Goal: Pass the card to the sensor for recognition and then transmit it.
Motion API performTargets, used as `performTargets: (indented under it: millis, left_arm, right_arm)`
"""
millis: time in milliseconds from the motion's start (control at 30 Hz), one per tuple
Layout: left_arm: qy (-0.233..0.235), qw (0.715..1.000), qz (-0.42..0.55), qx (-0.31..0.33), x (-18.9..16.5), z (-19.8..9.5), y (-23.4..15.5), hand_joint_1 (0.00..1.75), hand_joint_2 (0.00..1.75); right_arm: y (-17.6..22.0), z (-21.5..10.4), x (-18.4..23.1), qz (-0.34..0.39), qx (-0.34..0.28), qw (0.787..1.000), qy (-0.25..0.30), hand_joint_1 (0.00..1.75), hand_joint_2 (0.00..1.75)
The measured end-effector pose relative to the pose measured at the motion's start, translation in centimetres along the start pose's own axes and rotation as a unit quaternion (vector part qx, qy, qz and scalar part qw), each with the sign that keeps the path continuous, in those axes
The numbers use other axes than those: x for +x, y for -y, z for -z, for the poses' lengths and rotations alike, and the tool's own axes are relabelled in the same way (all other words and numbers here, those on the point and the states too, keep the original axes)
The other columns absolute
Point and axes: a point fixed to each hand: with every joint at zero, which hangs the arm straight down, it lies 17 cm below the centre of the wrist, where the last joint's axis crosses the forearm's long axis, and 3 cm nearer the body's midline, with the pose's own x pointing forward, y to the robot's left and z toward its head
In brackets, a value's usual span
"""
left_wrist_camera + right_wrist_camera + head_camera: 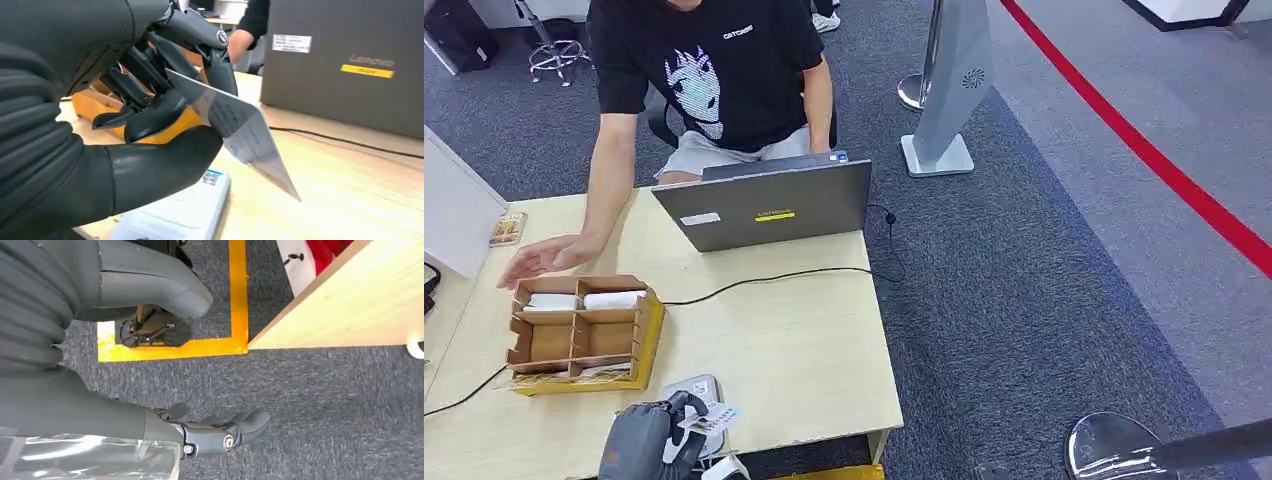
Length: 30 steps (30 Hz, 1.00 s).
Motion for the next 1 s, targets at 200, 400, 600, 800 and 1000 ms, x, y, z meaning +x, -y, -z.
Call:
performTargets:
  millis: [200, 400, 600, 800, 1000]
  left_arm:
    - [-0.027, 1.0, 0.004, -0.002, -1.0, -1.0, 0.1, 1.75, 1.75]
    - [-0.042, 0.999, 0.004, -0.006, -1.8, -1.7, 0.4, 1.75, 1.75]
    - [-0.07, 0.998, 0.008, -0.005, -3.4, -1.8, 0.5, 1.75, 1.75]
    - [-0.111, 0.994, 0.019, -0.003, -5.8, -2.2, 0.6, 1.75, 1.75]
    - [-0.156, 0.987, 0.021, 0.002, -8.8, -2.3, 0.2, 1.75, 1.75]
  right_arm:
    - [0.5, -0.1, 0.0, -0.002, -0.01, 1.0, -0.001, 0.0, 1.75]
    - [0.7, -0.2, -0.2, -0.003, -0.011, 1.0, -0.002, 0.0, 1.75]
    - [0.7, -0.3, -0.2, 0.001, -0.011, 1.0, -0.003, 0.0, 1.75]
    - [0.7, -0.6, -0.5, -0.001, -0.01, 1.0, -0.008, 0.0, 1.75]
    - [0.5, -0.8, -0.5, -0.003, -0.007, 1.0, -0.01, 0.0, 1.75]
